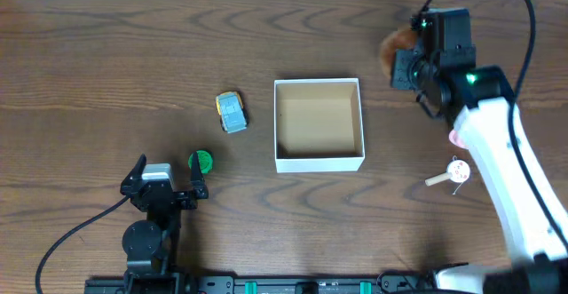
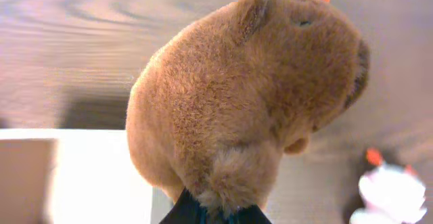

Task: Pack container
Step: 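Carry the capybara left and lower it into the white box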

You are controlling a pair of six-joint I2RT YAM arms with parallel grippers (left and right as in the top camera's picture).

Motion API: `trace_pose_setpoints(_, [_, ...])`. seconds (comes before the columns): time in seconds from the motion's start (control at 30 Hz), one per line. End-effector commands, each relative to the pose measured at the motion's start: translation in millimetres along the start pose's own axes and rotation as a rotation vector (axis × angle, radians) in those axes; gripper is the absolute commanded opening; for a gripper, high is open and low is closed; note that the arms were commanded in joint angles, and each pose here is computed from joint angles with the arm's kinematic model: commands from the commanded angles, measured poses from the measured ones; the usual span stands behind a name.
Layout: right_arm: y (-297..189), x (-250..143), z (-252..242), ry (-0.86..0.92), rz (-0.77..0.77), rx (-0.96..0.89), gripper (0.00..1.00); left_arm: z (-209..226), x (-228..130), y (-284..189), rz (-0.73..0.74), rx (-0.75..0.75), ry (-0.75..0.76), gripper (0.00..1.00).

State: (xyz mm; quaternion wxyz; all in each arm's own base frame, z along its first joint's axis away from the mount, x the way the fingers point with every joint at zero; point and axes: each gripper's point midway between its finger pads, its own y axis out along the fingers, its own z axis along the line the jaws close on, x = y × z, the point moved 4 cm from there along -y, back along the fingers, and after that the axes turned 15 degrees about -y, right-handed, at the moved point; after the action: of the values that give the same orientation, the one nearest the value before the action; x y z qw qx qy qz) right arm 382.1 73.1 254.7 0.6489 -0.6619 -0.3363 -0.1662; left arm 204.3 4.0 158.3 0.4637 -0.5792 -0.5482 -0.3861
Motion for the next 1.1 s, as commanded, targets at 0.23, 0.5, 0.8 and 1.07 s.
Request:
trace_pose_setpoints(0.23, [-79,-4,84,-0.672,-0.135,0.153,0.01,6,-15,2,0.043,0.019,-0.011,0.98])
trace_pose_setpoints(0.5, [-79,-51,122,-1.192,-0.053,0.401,0.01,6,-15,2,0.043,0.019,-0.011,0.98])
trace_pose_setpoints(0.8, [-51,-66,129,-1.480,0.002,0.482,0.01,6,-15,2,0.043,0.019,-0.011,0.98])
trace_pose_setpoints(1.07, [-18,-78,136,-1.641,0.052,0.555,0.01,6,-15,2,0.043,0.019,-0.011,0.98])
